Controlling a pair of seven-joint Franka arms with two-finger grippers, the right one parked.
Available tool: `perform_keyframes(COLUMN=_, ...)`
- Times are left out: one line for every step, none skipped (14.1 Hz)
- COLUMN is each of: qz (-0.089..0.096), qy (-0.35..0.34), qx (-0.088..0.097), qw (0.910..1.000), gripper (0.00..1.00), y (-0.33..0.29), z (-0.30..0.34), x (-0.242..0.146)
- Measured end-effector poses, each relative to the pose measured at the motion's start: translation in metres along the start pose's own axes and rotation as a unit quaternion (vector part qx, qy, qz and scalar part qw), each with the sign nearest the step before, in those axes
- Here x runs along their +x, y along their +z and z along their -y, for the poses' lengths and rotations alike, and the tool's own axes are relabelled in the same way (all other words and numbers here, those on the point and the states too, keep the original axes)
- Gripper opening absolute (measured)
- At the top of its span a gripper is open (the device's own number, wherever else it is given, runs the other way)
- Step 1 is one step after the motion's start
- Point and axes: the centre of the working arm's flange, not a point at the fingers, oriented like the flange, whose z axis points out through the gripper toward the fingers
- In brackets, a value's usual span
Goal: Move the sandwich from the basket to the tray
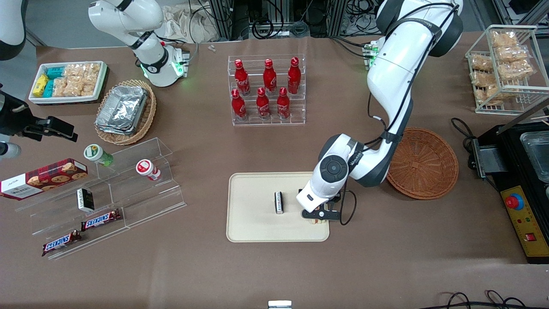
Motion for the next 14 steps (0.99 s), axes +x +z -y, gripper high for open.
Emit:
perform_keyframes(qz=-0.002, qy=0.0, qx=-0.001, qw=1.0, gripper=0.98, y=-0.002, z=0.0, x=0.001)
perform_keyframes(qz=-0.005, qy=-0.001, qx=-0.002, qw=1.0, gripper=1.0, y=-0.004, z=-0.001, x=0.003)
perform_keyframes(qz=-0.008, qy=-0.001, qx=-0.004, qw=1.0, gripper=1.0, y=-0.008, z=-0.001, x=0.005)
perform_keyframes(qz=-0.012, qy=-0.001, qx=-0.005, qw=0.9999, gripper=1.0, y=-0.013, z=-0.002, x=0.007)
perform_keyframes(qz=-0.016, qy=-0.002, qx=-0.007, qw=0.9998, gripper=1.0, y=-0.019, z=-0.002, x=0.009)
perform_keyframes(qz=-0.017, qy=-0.003, qx=-0.006, qw=0.9998, gripper=1.0, y=-0.027, z=-0.001, x=0.011)
perform_keyframes(qz=-0.011, qy=-0.004, qx=0.0, qw=0.9999, gripper=1.0, y=-0.037, z=0.001, x=0.011)
perform_keyframes(qz=0.0, qy=-0.006, qx=0.009, qw=0.9999, gripper=1.0, y=-0.052, z=0.004, x=0.01)
perform_keyframes(qz=0.013, qy=-0.009, qx=0.021, qw=0.9997, gripper=1.0, y=-0.072, z=0.009, x=0.009)
perform_keyframes(qz=0.025, qy=-0.016, qx=0.033, qw=0.999, gripper=0.99, y=-0.096, z=0.018, x=0.008)
perform_keyframes(qz=0.036, qy=-0.024, qx=0.043, qw=0.9981, gripper=0.98, y=-0.124, z=0.031, x=0.005)
perform_keyframes(qz=0.039, qy=-0.033, qx=0.05, qw=0.9975, gripper=0.97, y=-0.152, z=0.046, x=0.002)
perform_keyframes(qz=0.034, qy=-0.043, qx=0.052, qw=0.9972, gripper=0.97, y=-0.175, z=0.062, x=-0.003)
perform_keyframes(qz=0.028, qy=-0.053, qx=0.054, qw=0.9967, gripper=0.99, y=-0.196, z=0.081, x=-0.01)
